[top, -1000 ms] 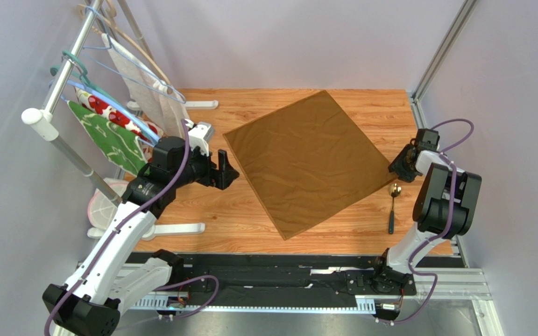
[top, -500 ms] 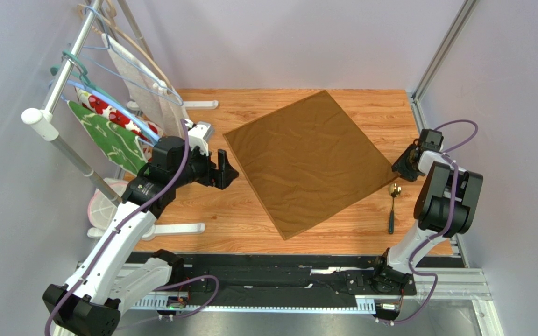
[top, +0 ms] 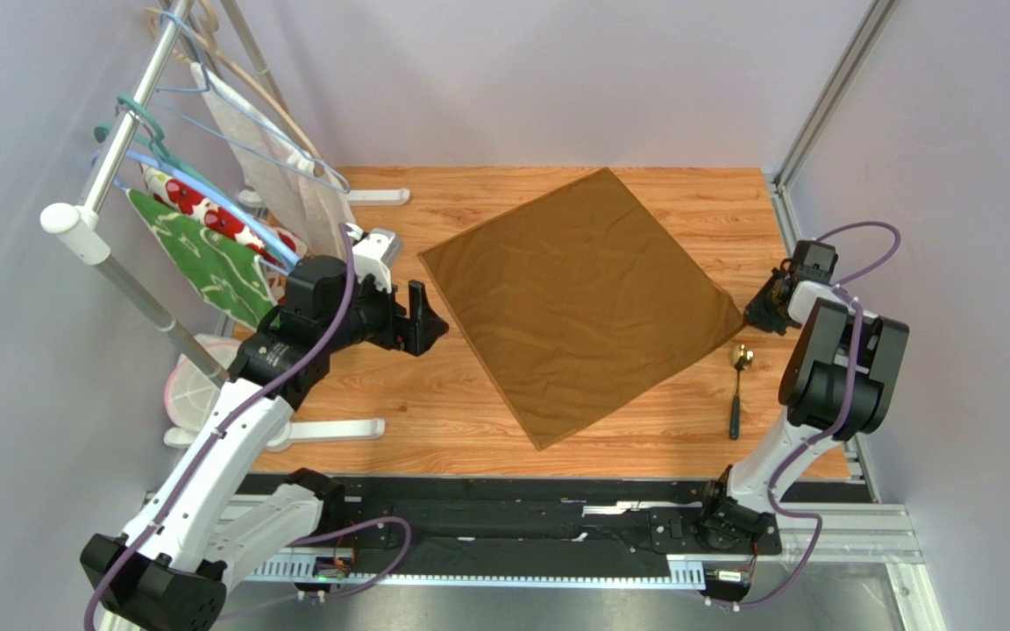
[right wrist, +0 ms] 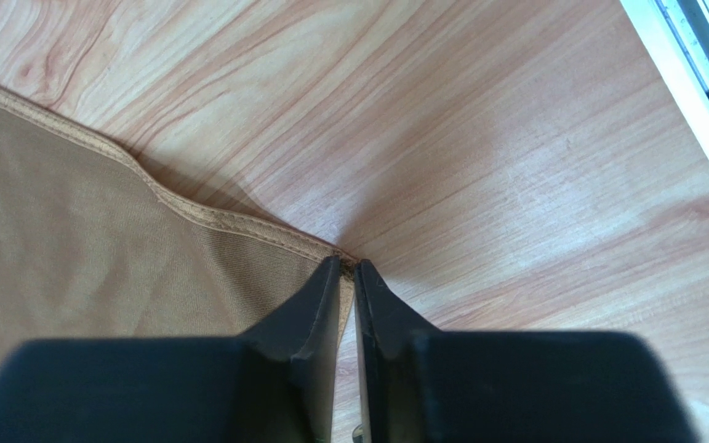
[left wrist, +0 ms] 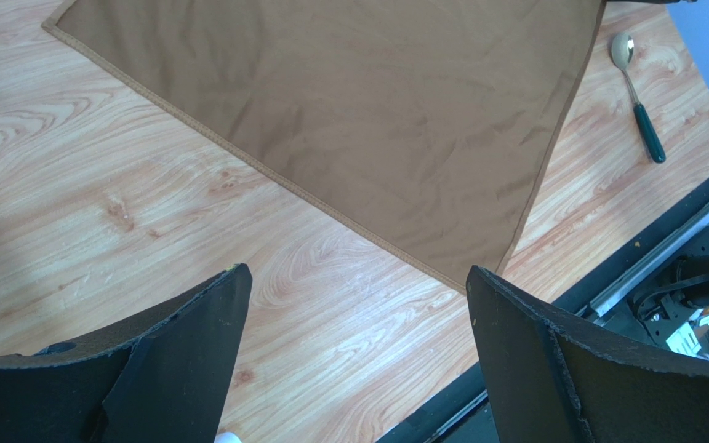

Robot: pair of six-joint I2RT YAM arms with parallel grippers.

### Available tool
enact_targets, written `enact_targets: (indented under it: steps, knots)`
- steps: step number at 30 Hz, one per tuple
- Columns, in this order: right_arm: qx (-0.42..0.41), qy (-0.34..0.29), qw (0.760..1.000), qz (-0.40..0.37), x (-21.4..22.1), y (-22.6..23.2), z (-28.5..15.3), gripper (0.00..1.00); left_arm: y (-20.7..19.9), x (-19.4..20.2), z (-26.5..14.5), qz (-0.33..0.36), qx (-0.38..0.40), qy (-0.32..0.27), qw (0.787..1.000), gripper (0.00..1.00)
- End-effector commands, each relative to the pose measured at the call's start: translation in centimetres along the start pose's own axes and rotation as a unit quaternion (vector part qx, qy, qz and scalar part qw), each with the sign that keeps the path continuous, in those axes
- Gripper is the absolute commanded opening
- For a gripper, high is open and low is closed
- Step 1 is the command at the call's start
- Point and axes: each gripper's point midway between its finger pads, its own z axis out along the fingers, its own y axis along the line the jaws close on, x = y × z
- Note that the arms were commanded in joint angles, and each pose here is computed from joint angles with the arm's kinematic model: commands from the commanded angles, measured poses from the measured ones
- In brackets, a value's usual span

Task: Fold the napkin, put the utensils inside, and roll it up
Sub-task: Fold the napkin

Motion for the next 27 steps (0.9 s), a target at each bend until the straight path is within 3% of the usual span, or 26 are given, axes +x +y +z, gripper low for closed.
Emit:
enact_targets:
  steps: [1,6,12,18,27]
  knots:
    - [-0.006,0.042,0.999,-0.009,2.2,-0.2,1.0,0.02,-0.4,-0.6,-0.2,-0.003,0.009,-0.013,1.000,0.96]
    - [-0.014,0.027,1.000,-0.008,1.4,0.2,0.3,0.00,-0.4,-0.7,-0.3,-0.003,0.012,-0.016,1.000,0.96]
    - [-0.016,-0.036,0.999,-0.010,-1.7,0.8,-3.0,0.00,-0.5,-0.8,-0.4,-0.001,0.014,-0.018,1.000,0.95]
    - [-0.117,-0.061,0.991,0.001,-2.8,4.9,-6.0,0.00,-0.7,-0.8,-0.5,-0.002,0.016,-0.019,1.000,0.95]
    - [-0.208,-0.053,0.977,-0.017,-0.6,11.7,-6.7,0.00,-0.7,-0.9,-0.7,0.000,0.016,-0.024,1.000,0.96]
